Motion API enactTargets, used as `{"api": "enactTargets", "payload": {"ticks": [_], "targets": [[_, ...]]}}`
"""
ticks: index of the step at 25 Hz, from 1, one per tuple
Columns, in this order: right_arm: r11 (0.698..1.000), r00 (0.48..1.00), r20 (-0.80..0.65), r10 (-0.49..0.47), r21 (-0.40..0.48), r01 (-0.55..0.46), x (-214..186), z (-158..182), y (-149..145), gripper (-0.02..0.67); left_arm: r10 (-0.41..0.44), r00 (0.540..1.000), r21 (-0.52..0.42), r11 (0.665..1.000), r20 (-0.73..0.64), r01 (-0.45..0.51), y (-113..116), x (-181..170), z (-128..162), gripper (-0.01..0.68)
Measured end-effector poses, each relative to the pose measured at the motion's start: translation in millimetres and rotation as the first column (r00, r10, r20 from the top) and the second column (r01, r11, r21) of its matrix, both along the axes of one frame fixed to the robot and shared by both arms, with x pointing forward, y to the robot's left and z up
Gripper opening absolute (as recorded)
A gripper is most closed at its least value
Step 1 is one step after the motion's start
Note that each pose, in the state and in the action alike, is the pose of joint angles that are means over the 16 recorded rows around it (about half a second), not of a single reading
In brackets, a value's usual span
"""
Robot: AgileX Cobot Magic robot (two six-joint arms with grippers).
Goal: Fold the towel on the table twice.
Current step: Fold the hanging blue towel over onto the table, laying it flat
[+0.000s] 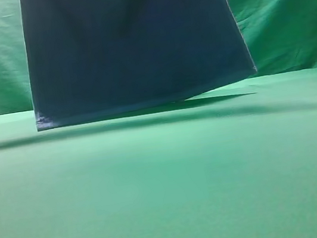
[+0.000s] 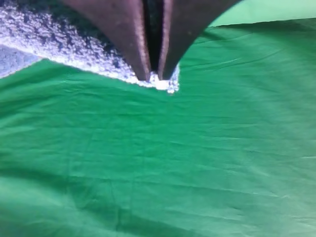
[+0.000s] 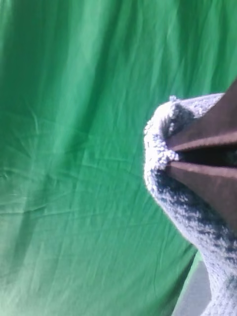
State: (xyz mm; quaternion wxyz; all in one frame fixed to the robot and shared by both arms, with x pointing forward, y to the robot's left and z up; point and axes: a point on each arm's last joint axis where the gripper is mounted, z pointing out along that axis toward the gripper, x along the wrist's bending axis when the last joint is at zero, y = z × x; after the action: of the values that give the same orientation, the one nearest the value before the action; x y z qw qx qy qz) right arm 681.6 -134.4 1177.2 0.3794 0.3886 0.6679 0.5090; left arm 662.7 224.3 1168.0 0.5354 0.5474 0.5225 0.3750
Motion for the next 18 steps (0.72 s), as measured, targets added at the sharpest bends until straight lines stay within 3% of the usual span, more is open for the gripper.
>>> {"api": "enactTargets", "payload": {"ticks": [18], "targets": [[0.989, 0.953, -0.3, -0.035, -0.15, -0.01, -21.5, 1.0, -42.6, 0.0, -0.011, 0.978, 0.059, 0.998, -0.21, 0.024, 11.7, -34.5, 9.5, 0.0]]}}
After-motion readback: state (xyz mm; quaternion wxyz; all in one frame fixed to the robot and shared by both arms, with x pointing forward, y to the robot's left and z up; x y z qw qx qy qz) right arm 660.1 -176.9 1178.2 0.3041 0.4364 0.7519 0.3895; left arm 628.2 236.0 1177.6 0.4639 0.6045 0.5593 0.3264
